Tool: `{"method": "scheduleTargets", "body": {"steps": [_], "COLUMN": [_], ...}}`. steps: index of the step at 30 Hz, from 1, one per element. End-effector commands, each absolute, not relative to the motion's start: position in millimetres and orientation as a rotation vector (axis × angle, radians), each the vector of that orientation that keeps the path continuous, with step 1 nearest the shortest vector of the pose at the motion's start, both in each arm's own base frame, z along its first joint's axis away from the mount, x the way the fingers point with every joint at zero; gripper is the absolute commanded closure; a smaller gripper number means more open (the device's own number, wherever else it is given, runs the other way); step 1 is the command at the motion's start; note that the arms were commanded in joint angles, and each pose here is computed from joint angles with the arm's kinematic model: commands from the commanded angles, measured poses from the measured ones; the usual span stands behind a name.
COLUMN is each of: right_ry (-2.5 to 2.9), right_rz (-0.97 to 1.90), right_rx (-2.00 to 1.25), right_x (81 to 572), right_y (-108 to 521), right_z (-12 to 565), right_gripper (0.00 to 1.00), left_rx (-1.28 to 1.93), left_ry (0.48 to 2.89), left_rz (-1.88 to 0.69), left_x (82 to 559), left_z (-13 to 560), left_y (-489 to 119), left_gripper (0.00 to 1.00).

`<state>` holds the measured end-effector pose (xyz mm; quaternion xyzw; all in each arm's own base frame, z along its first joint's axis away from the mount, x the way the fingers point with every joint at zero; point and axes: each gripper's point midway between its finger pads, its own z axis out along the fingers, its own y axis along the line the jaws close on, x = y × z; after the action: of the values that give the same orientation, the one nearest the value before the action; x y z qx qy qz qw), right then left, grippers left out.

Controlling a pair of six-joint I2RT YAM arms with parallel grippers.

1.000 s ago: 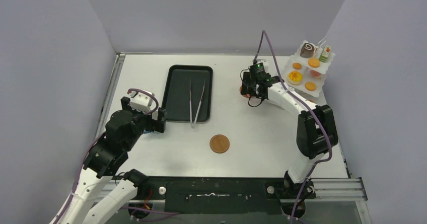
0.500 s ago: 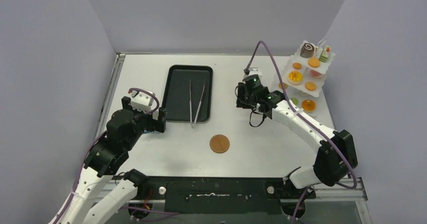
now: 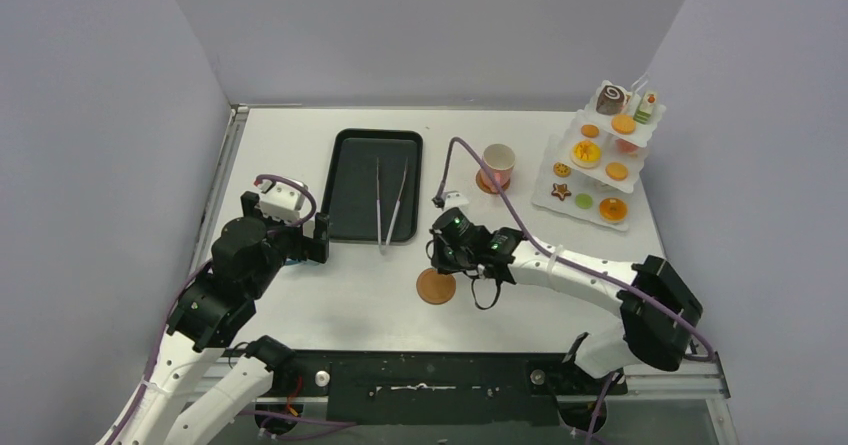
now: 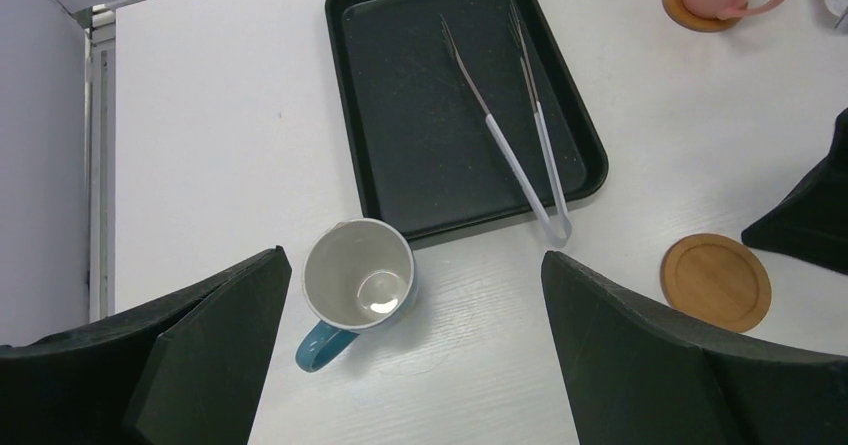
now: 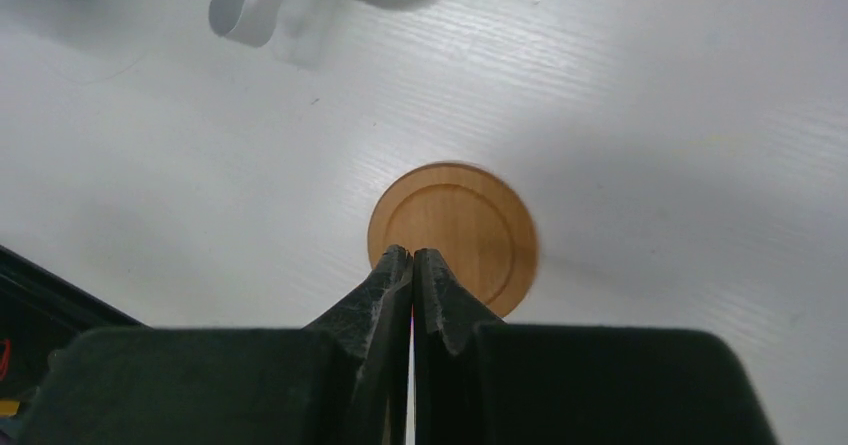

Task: Serve the afternoon tea
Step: Move the coaster to the center of the board.

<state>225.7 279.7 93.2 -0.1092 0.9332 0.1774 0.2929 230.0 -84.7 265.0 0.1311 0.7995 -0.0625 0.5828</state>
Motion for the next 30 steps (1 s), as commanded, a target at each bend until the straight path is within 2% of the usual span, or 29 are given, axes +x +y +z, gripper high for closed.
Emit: {"method": "scheduleTargets", "body": {"steps": [1,14,30], "right_ry": [2.466,2.531,2.565], "right_rz": [0.535,0.35,0.122], "right_rx": [-0.281,-0.376,-0.341], "right_x": [219,217,223], "right_y": [311,294,261], "right_z": [81,52,27], "right_gripper": [1.0,1.0,1.0], "left_rx": [0.28,0.266,0.262], "left_ry": [1.818,1.811,1.806], "left_rz": [-0.148,-0.125,-0.118], "left_x": [235,237,236], "left_z": [278,281,281], "left_y": [-85,-81,-79], "left_gripper": [0.03,0.03,0.03]}}
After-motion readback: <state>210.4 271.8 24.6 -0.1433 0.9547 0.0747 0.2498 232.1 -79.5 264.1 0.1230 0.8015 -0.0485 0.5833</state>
